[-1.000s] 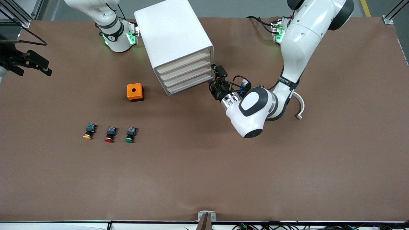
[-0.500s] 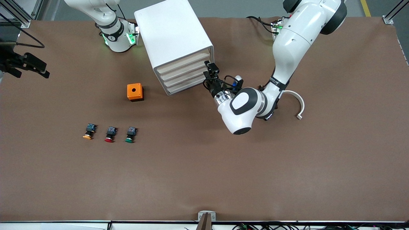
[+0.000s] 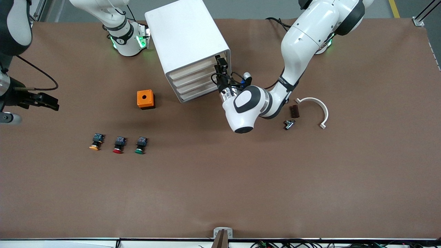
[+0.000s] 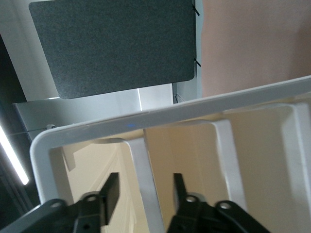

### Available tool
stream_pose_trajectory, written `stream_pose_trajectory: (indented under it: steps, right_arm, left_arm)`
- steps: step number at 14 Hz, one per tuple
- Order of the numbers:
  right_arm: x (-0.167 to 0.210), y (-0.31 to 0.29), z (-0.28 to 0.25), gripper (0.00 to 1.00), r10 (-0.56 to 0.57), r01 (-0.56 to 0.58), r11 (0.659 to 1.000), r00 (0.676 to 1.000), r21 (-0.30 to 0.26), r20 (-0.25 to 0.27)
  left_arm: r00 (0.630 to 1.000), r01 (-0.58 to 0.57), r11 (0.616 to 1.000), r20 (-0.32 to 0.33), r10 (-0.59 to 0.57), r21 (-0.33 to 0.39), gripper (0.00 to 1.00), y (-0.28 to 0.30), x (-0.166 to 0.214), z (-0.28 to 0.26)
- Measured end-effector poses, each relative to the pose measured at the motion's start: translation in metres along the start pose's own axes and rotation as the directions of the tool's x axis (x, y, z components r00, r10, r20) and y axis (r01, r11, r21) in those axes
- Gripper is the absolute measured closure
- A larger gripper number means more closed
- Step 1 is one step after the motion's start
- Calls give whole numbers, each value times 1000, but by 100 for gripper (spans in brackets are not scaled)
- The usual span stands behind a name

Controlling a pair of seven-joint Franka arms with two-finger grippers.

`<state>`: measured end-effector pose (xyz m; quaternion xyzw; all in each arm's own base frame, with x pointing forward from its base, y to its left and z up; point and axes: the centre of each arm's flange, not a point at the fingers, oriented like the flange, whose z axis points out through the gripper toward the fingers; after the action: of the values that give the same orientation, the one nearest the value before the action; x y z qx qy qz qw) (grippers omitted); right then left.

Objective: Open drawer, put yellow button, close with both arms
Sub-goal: 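Pull the drawer open with the left gripper while the right gripper grasps the yellow button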

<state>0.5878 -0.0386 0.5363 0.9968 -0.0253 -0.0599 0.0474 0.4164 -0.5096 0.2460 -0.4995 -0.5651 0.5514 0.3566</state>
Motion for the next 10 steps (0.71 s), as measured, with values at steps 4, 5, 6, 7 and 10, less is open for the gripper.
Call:
stream_pose_trajectory:
  steps: [4, 5, 6, 7, 10]
  right_arm:
    - [42, 8, 67, 0, 14, -13, 1000, 999, -20, 40]
    - [49, 13, 79, 0, 25, -25, 1000, 999, -7, 44]
    - [54, 16, 89, 0, 41, -42, 999, 998, 25, 42]
    - [58, 20, 98, 0, 58, -60, 997, 998, 57, 31]
    - [63, 28, 150, 0, 99, -95, 991, 995, 94, -33]
  left_arm:
    - [1000, 3, 1000, -28, -3, 10, 68, 1, -5, 18]
    - [1000, 6, 1000, -31, -6, 13, 73, 2, -5, 21]
    - [999, 9, 1000, -32, -8, 15, 74, 3, -4, 22]
    - [999, 11, 1000, -32, -10, 16, 80, 4, -4, 22]
    - [999, 16, 1000, -28, -15, 14, 88, 6, -2, 19]
